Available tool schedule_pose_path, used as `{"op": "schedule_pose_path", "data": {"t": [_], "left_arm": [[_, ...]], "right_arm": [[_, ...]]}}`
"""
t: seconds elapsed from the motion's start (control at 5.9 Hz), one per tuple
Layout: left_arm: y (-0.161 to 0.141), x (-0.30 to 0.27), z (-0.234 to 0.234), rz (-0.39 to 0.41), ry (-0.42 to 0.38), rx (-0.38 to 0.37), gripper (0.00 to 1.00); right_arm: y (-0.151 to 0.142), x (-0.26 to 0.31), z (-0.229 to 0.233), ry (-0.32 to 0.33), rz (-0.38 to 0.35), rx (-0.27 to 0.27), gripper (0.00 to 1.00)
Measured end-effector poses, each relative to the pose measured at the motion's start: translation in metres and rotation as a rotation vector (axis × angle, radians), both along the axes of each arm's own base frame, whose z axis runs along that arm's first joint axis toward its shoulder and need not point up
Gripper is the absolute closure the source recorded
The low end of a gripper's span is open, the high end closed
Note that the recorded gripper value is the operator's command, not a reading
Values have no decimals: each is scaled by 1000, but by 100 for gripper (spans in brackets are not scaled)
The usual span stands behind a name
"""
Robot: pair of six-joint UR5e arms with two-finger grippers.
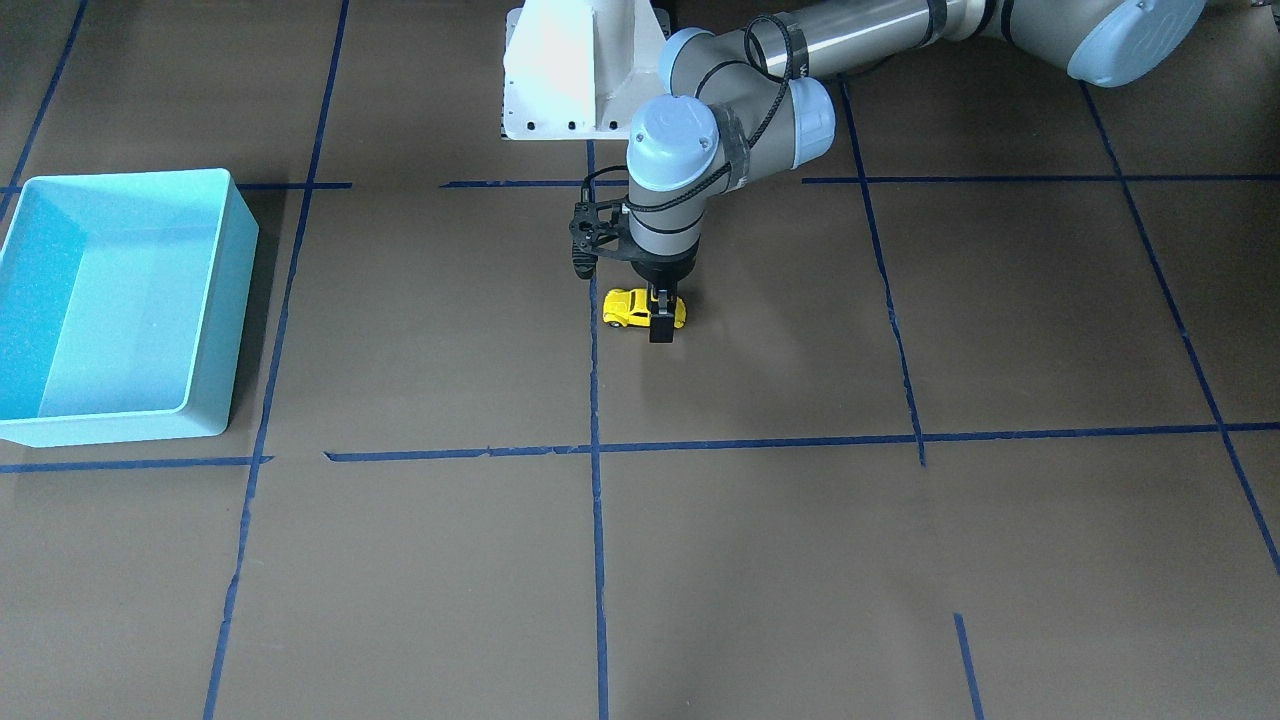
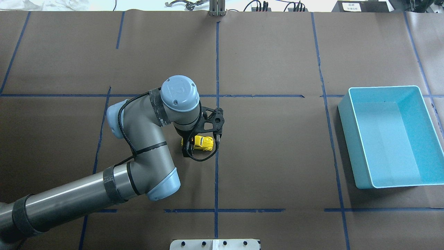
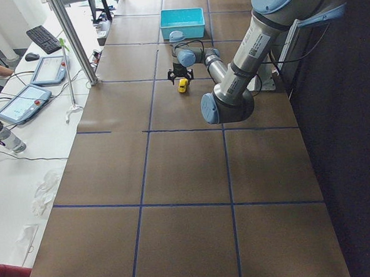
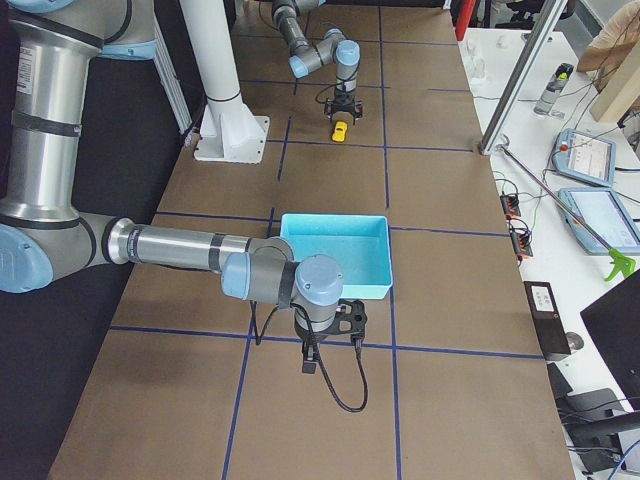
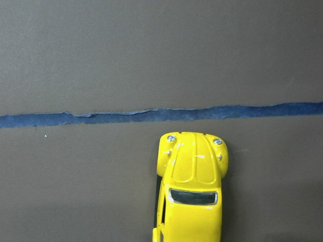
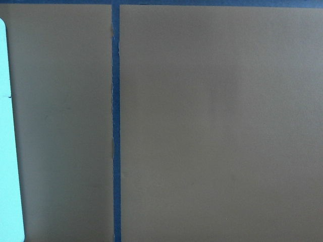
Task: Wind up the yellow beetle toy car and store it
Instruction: 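Press the left gripper on the car and drag it backward to wind it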
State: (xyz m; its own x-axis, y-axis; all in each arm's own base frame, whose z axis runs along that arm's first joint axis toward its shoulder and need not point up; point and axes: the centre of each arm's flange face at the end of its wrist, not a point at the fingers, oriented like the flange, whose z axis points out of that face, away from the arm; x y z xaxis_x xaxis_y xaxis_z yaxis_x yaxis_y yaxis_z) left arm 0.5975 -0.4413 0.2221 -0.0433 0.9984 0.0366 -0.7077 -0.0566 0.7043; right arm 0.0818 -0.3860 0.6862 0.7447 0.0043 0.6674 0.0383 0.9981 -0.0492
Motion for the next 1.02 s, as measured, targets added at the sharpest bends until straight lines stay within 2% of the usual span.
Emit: {"op": "schedule_pose_path", "data": {"t": [0.68,1.02], "left_arm": [[5,19,-3,13,-2,-6,1],[6,18,-6,17,3,-1,14]], "right_arm": [[0,0,0,0,0,0,0],[0,0,1,0,0,-1,0]]}}
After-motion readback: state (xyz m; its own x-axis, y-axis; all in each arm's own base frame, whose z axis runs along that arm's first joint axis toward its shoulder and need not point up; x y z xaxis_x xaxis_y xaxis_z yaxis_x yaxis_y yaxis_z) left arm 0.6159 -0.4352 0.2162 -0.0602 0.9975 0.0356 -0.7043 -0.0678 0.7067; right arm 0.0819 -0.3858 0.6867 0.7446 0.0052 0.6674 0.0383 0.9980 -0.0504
